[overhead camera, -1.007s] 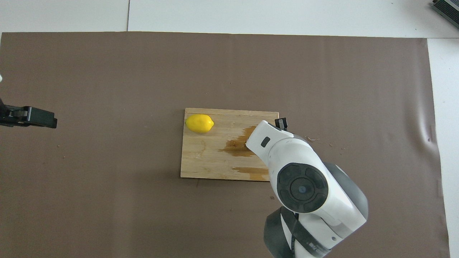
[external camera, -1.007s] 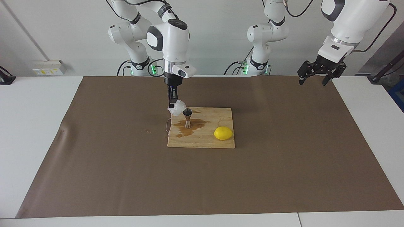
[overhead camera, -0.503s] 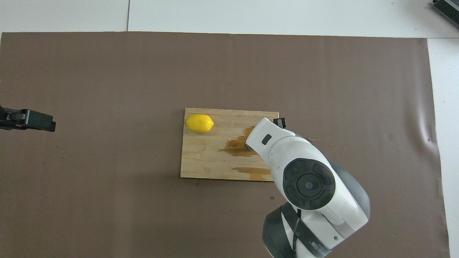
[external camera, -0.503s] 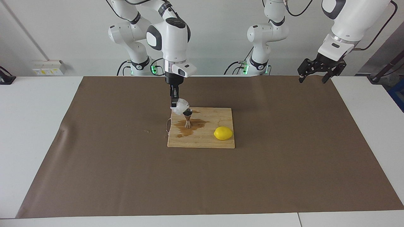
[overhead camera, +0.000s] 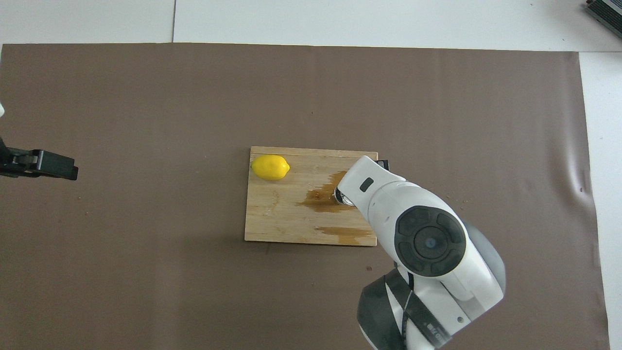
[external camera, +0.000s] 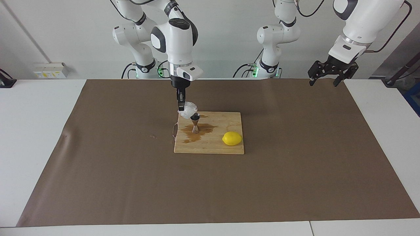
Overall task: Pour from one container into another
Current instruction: 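Turn the glass cup upright and carry it back off the board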
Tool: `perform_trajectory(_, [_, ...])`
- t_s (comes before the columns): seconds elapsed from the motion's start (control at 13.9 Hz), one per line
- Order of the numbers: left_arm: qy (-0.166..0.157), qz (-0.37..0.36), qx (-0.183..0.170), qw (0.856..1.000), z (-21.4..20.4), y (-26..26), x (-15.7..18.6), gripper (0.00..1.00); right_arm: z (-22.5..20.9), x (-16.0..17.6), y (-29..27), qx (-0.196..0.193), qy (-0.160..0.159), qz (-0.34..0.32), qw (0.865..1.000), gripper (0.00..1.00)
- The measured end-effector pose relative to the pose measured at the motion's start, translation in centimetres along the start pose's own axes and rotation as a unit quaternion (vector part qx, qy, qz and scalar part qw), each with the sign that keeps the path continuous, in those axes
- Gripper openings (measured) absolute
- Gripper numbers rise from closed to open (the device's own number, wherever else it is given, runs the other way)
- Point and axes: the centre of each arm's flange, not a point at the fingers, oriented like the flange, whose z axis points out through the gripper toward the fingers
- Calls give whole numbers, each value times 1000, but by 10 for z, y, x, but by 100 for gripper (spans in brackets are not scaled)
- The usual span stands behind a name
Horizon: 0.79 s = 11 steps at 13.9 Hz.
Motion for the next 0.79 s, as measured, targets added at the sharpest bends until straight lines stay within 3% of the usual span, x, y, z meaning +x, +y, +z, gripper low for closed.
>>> perform_trajectory(0.43, [-1,-2,0,1000,0,-2,0,100,6,-28,12,26,35,29,999,3])
perform_trajectory(0.79, [-1,-2,0,1000,0,-2,0,100,18,-79,28,54,75,30,995,3])
